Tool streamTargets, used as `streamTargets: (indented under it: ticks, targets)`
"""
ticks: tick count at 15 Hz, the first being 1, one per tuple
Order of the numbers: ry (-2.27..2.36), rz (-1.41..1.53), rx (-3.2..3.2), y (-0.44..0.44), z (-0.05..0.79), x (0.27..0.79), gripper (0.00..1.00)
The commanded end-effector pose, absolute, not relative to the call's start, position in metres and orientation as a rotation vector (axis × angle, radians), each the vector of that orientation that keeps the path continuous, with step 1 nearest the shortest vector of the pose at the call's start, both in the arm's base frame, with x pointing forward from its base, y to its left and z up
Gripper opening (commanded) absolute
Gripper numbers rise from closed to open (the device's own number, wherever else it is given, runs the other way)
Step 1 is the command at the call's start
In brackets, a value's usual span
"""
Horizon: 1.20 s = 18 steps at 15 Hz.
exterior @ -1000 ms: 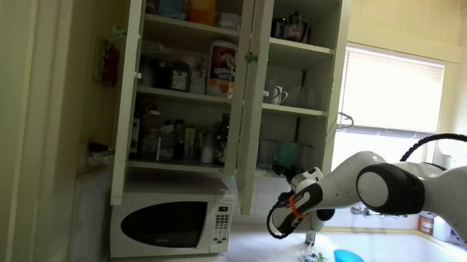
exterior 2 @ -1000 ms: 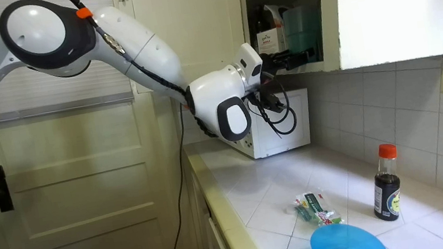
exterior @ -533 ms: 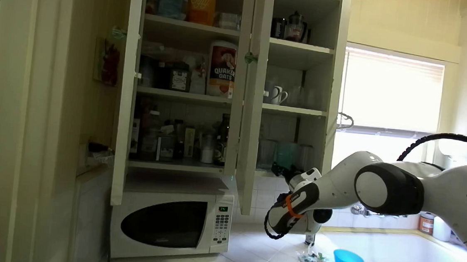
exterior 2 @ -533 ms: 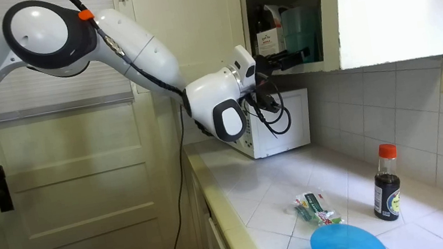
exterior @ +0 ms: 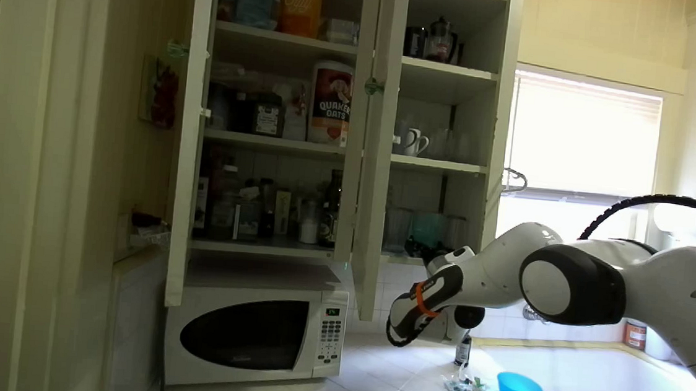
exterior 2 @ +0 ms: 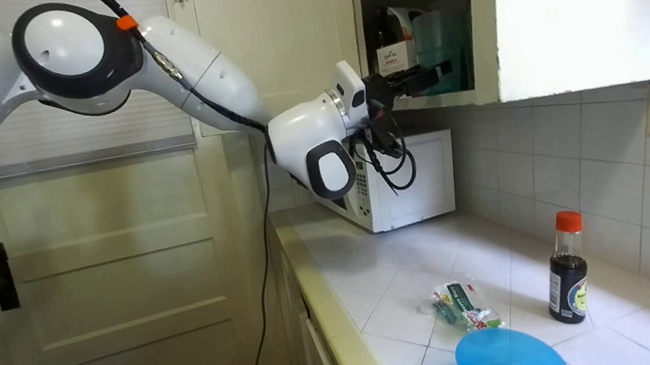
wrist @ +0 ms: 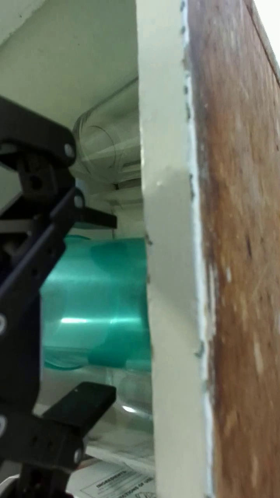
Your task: Put the blue cup inside the upper cabinet on the left.
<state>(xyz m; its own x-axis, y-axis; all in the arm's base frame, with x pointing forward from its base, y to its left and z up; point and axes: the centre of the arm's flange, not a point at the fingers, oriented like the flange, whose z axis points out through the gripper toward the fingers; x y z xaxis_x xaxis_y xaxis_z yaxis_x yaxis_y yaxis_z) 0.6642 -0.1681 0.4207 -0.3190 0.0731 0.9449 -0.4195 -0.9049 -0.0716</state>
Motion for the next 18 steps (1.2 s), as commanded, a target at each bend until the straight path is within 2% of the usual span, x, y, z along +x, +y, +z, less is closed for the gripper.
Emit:
streamTargets:
  ticks: [1,12,18]
  targets:
    - [-0.482,2.261,1.565,-0.148,0.397,0.624,1.00]
    - [-0.574,2.202,1.471,-0.124,0.386,0.596,1.00]
    - [-0.689,2.060,1.480,-0.120,0.368,0.559,1.00]
